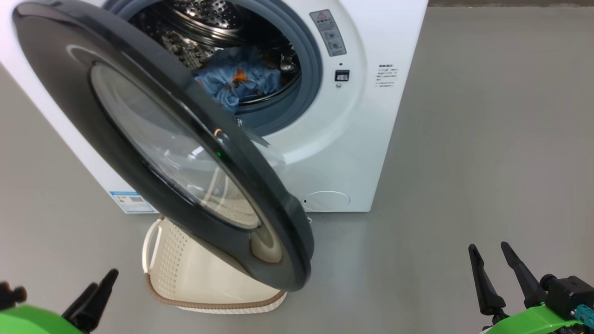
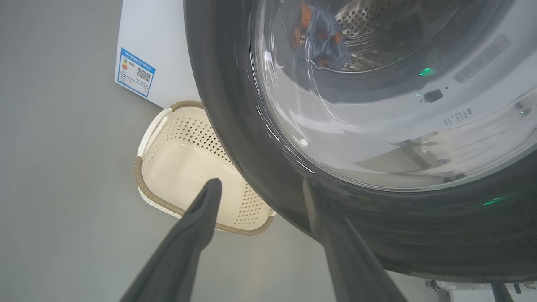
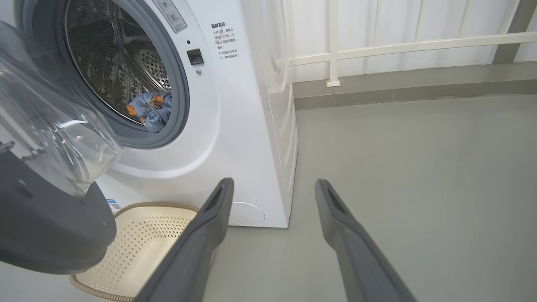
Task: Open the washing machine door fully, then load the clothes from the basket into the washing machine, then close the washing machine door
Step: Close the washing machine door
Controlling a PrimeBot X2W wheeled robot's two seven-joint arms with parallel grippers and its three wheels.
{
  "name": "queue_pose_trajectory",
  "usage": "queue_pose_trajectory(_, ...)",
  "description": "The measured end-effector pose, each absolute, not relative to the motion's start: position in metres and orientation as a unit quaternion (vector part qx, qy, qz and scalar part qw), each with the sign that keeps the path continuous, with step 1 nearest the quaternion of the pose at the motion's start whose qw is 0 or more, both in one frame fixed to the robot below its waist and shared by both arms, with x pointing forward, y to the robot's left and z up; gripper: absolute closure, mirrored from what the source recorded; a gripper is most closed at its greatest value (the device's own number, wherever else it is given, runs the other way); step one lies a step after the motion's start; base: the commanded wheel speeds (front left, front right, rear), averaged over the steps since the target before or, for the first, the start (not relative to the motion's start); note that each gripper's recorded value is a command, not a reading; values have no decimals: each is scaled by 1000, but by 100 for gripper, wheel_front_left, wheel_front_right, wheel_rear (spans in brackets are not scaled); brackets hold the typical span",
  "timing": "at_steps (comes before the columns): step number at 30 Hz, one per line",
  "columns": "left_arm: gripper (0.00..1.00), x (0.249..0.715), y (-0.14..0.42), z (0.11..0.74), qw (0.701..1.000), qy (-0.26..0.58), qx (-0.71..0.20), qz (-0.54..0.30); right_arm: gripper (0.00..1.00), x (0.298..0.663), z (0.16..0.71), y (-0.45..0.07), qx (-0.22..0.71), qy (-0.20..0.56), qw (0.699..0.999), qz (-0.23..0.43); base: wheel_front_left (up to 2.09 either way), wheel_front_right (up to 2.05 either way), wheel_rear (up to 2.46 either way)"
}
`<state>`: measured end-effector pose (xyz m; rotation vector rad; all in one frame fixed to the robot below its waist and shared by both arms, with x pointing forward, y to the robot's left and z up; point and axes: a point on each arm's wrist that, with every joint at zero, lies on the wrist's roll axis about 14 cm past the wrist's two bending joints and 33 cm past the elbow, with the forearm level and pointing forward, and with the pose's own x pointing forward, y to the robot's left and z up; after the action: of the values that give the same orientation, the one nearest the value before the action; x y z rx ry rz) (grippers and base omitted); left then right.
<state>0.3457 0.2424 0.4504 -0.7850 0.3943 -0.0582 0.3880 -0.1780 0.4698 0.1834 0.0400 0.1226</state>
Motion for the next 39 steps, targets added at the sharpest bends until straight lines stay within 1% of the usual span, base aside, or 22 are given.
queue_pose_trajectory(11,0,349,233,433,923,141,-358,-4,0,379,467,-199,90,23,995,30,0,0,0)
queue_pose_trajectory(16,0,346,226,421,947,156,-281,-29,0,374,468,-207,90,21,996,18,0,0,0)
queue_pose_trajectory(24,0,372,222,448,974,88,-206,-41,0,371,469,-215,92,18,996,3,0,0,0)
queue_pose_trajectory(31,0,378,216,462,984,51,-164,-42,0,369,471,-219,92,14,996,-3,0,0,0)
queue_pose_trajectory(39,0,362,217,449,988,58,-145,-15,0,368,473,-220,93,11,996,-6,0,0,0)
